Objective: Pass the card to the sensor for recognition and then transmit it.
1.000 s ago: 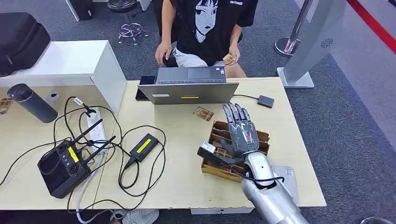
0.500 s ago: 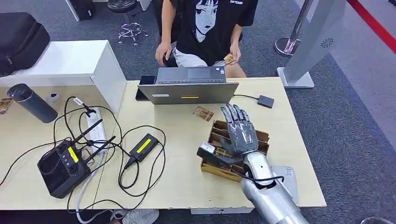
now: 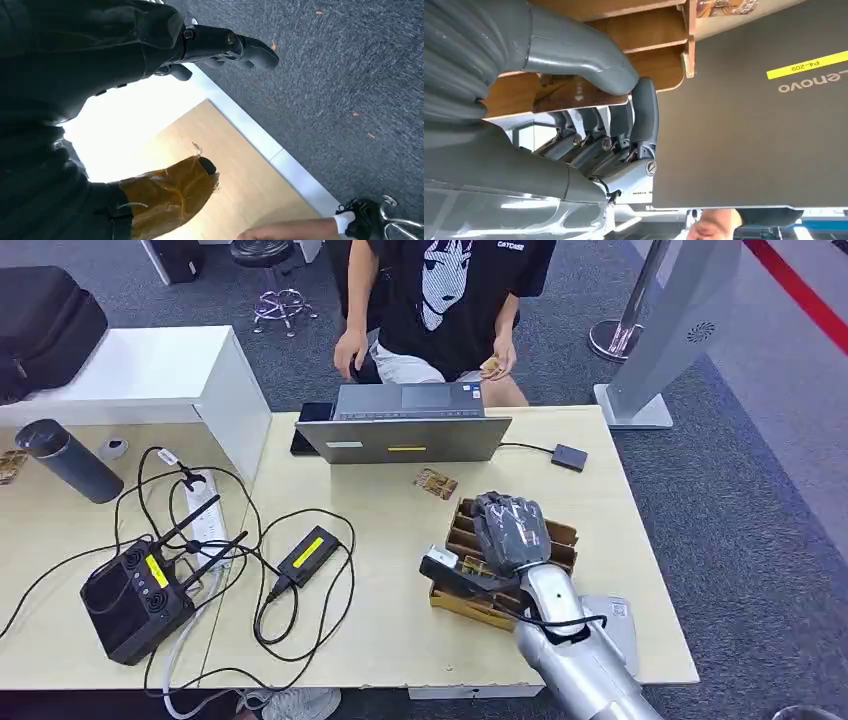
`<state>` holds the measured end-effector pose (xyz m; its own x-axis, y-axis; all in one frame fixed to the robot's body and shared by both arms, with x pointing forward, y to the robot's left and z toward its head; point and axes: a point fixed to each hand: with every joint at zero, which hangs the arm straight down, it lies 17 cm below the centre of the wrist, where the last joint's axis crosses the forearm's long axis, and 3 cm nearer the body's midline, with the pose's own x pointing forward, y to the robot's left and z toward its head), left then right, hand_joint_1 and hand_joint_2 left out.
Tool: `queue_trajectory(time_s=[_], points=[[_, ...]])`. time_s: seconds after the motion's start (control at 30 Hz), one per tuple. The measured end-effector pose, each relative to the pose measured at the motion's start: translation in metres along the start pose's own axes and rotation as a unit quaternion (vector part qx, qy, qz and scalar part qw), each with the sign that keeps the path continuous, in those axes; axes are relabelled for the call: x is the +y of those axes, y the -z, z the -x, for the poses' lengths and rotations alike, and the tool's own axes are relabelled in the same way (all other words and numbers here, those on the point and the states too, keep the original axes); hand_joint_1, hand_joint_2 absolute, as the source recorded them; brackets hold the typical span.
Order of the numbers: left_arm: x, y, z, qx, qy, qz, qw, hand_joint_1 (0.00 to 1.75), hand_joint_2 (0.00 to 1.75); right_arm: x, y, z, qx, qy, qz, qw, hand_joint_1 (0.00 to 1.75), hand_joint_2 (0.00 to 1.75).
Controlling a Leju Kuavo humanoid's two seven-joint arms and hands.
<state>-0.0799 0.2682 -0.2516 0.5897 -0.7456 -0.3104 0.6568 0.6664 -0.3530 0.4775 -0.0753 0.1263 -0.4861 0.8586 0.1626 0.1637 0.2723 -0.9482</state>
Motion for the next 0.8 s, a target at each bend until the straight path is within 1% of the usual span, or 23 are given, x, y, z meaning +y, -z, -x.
queue_trajectory(time_s=[0.03,0.07,0.17,0.3,0.33,0.4,0.43,0.47,0.57,0.6,0.63,0.67,0.7,0.73,0.77,0.8], points=[[0.0,0.0,0.0,0.0,0.0,0.0,1.0,0.0,1.75,0.0,0.0,0.0,0.0,0.0,0.0,1.0,1.55,1.75],[0.0,0.0,0.0,0.0,0.0,0.0,1.0,0.0,1.75,0.0,0.0,0.0,0.0,0.0,0.0,1.0,1.57,1.75],[0.0,0.0,0.0,0.0,0.0,0.0,1.0,0.0,1.75,-0.002,0.001,0.0,0.0,0.001,0.004,1.0,1.52,1.75],[0.0,0.0,0.0,-0.001,0.0,-0.001,1.0,0.0,1.75,-0.014,0.004,-0.003,-0.004,0.002,0.028,1.0,1.52,1.75],[0.0,0.0,0.0,-0.001,0.0,-0.001,1.0,0.0,1.75,-0.017,0.004,-0.003,-0.005,0.001,0.032,0.999,1.61,1.75],[0.0,0.0,0.0,-0.002,0.0,-0.001,1.0,0.0,1.75,-0.019,0.005,-0.004,-0.006,0.002,0.035,0.999,1.59,1.75],[0.0,0.0,0.0,-0.002,0.0,-0.001,1.0,0.0,1.75,-0.02,0.006,-0.005,-0.007,0.002,0.037,0.999,1.62,1.75],[0.001,0.0,-0.001,-0.002,-0.001,-0.002,1.0,0.0,1.75,-0.024,0.006,-0.006,-0.009,0.002,0.043,0.999,1.59,1.75],[0.001,0.001,-0.001,-0.005,-0.003,-0.007,1.0,0.0,1.75,-0.046,0.008,-0.012,-0.02,0.001,0.083,0.996,1.61,1.75],[0.001,0.002,-0.001,-0.006,-0.004,-0.008,1.0,0.0,1.75,-0.055,0.009,-0.014,-0.023,0.001,0.096,0.995,1.59,1.75],[0.001,0.002,-0.001,-0.006,-0.005,-0.008,1.0,0.0,1.75,-0.063,0.01,-0.015,-0.026,0.002,0.107,0.994,1.5,1.75],[0.001,0.002,-0.002,-0.008,-0.006,-0.01,1.0,0.0,1.75,-0.073,0.01,-0.017,-0.029,0.002,0.121,0.992,1.34,1.75],[0.001,0.003,-0.001,-0.008,-0.006,-0.01,1.0,0.0,1.75,-0.08,0.01,-0.018,-0.031,0.002,0.129,0.991,1.34,1.75],[0.001,0.003,-0.001,-0.009,-0.007,-0.011,1.0,0.0,1.75,-0.087,0.01,-0.019,-0.033,0.002,0.138,0.99,0.58,1.75],[0.001,0.003,-0.001,-0.009,-0.007,-0.011,1.0,0.0,1.75,-0.094,0.009,-0.019,-0.034,0.004,0.147,0.989,0.0,1.75],[0.001,0.003,-0.001,-0.009,-0.008,-0.011,1.0,0.0,1.75,-0.101,0.009,-0.019,-0.033,0.008,0.154,0.987,0.0,1.75]])
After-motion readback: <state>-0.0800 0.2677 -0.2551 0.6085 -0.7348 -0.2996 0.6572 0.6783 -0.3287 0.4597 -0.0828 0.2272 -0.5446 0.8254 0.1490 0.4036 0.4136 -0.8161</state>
